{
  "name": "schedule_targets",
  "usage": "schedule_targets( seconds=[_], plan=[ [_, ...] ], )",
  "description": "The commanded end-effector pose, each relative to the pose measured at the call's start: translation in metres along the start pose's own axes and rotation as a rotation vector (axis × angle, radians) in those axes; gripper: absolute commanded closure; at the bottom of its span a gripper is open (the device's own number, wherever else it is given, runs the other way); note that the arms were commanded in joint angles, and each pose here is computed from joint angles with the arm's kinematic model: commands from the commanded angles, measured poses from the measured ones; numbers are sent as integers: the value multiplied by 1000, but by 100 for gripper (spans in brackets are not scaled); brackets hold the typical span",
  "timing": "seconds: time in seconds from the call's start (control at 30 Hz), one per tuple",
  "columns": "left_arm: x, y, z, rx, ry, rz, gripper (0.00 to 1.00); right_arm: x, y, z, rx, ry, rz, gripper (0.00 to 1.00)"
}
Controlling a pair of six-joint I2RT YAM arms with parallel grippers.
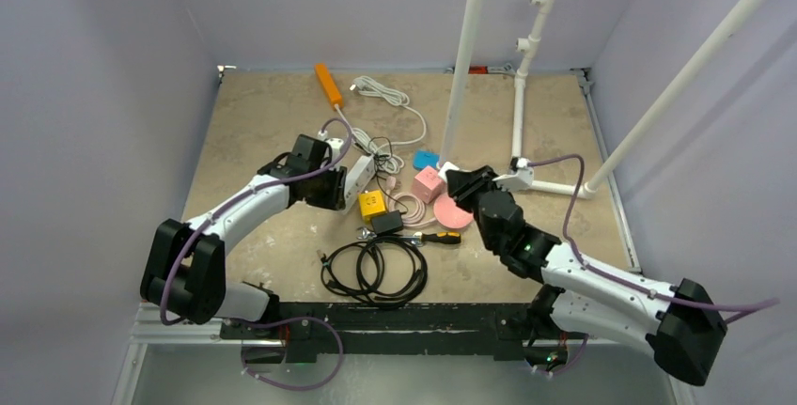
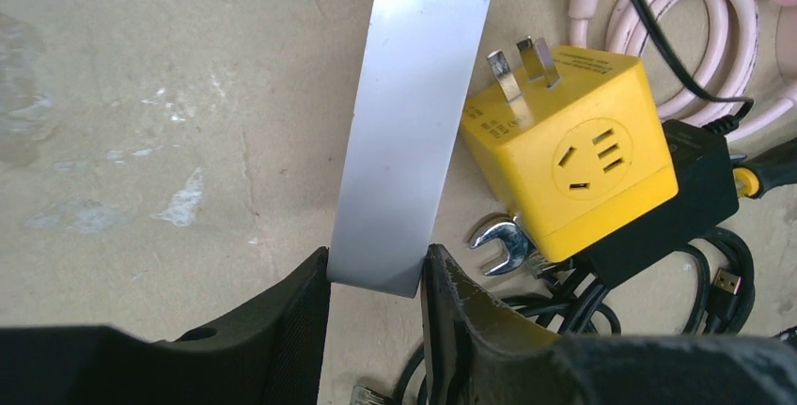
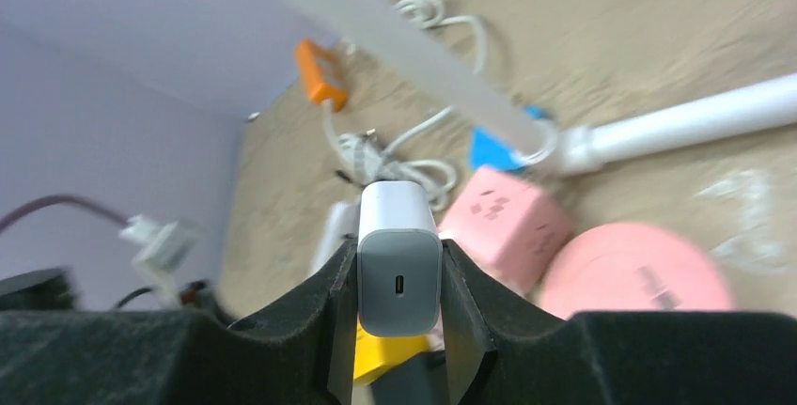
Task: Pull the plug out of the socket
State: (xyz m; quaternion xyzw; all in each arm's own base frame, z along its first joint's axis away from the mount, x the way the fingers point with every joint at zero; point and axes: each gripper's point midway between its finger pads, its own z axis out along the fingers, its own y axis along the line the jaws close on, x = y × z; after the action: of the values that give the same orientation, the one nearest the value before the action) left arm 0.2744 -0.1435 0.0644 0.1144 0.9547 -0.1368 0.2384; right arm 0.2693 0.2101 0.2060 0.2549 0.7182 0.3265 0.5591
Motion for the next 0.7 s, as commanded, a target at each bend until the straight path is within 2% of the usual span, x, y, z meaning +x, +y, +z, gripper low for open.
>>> schedule_targets(
  seconds=[0.0,0.13,0.33,0.67],
  plan=[
    [-40,14,-22,-75,-163,-32,100,1,-33,15,15,73,-191,100],
    [-49,26,-33,-123,-216,-58,100,18,-39,32,-30,179,-257,100],
    [-50,63,-46,-307,-235,-94,100,64,-35,39,-137,344,-273,100],
    [-39,106,-62,-551,-209,-130,100,94,-59,44,-105,406,-278,100]
  ],
)
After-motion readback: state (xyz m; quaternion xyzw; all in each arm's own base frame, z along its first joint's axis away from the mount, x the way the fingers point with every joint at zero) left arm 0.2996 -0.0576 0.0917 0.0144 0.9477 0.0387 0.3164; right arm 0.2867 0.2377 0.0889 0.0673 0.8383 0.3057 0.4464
